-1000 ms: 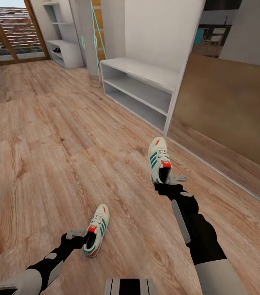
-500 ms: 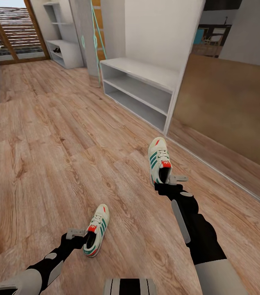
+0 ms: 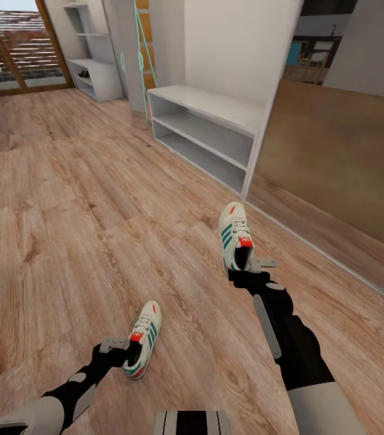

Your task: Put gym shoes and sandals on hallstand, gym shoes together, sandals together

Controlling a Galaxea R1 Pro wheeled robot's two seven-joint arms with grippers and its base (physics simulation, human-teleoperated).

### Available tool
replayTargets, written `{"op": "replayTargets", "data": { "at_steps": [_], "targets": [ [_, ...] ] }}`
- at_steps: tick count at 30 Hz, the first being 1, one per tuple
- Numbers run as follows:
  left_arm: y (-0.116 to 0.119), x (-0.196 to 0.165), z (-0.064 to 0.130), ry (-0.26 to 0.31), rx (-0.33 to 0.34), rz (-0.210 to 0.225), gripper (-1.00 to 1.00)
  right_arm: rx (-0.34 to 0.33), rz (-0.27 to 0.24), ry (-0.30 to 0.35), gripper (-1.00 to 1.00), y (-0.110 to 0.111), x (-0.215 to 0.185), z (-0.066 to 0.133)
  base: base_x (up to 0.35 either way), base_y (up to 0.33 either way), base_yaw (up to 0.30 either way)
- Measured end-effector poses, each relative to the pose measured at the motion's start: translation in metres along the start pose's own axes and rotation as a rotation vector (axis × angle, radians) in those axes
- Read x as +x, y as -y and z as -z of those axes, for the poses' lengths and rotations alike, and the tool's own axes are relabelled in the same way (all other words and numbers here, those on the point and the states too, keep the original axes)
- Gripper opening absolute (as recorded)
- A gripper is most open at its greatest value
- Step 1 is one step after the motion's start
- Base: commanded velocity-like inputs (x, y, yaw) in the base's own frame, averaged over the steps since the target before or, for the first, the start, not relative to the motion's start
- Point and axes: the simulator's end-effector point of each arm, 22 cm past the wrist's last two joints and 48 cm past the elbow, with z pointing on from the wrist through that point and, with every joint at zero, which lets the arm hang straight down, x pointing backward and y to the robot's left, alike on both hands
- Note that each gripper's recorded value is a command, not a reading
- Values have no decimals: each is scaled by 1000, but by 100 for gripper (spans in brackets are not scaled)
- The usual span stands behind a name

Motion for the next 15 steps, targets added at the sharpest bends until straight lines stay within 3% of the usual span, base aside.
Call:
{"op": "replayTargets", "data": {
  "at_steps": [8, 15],
  "targets": [
    [0, -1, 0, 2, 0, 0, 100, 0, -1, 0, -100, 0, 0, 0, 0, 0, -177],
    [0, -1, 0, 2, 0, 0, 100, 0, 0, 1, -100, 0, -1, 0, 0, 0, -42]
  ]
}}
